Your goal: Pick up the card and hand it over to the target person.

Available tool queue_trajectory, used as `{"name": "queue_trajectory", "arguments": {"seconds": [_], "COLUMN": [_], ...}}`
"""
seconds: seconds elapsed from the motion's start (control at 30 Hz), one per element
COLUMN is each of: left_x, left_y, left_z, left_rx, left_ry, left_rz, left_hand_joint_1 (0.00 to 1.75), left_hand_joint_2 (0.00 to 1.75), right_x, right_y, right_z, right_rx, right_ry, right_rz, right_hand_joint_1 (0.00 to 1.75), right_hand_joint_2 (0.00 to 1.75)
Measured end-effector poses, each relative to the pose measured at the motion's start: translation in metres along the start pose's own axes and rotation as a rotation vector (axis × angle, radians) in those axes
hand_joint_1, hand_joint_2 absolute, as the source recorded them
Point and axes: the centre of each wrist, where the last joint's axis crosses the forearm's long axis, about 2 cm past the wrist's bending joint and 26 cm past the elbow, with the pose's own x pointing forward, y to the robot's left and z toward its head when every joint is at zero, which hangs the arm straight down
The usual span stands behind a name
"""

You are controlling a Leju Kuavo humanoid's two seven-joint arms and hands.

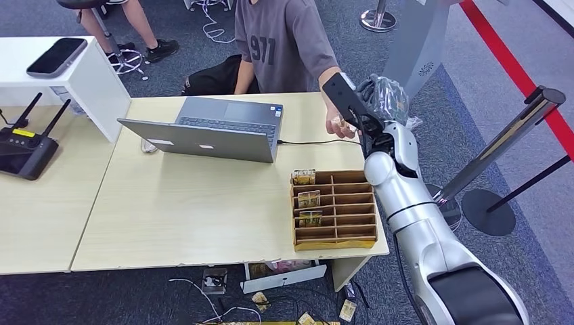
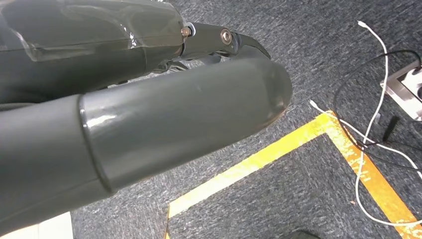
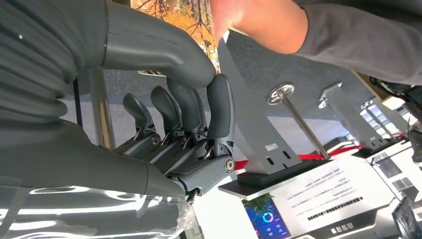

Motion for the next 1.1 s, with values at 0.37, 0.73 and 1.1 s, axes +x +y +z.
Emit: {"name": "queue_trajectory", "arguments": {"seconds": [0.37, 0.73, 1.1], "left_x": [-0.002, -0.005, -0.014], "left_y": [0.003, 0.002, -0.001], "left_z": [0.000, 0.000, 0.003], "left_rx": [0.007, 0.015, 0.026], "left_ry": [0.001, 0.008, 0.023], "left_rz": [0.020, 0.032, 0.065], "left_hand_joint_1": [0.00, 0.00, 0.00], "left_hand_joint_2": [0.00, 0.00, 0.00], "right_x": [0.005, 0.018, 0.012], "right_y": [0.012, -0.001, -0.020], "right_z": [0.015, 0.029, 0.069], "right_rx": [0.035, -0.042, -0.217], "right_ry": [-0.076, -0.153, -0.212], "right_rz": [0.034, -0.042, -0.285], "right_hand_joint_1": [0.00, 0.00, 0.00], "right_hand_joint_2": [1.75, 1.75, 1.75]}}
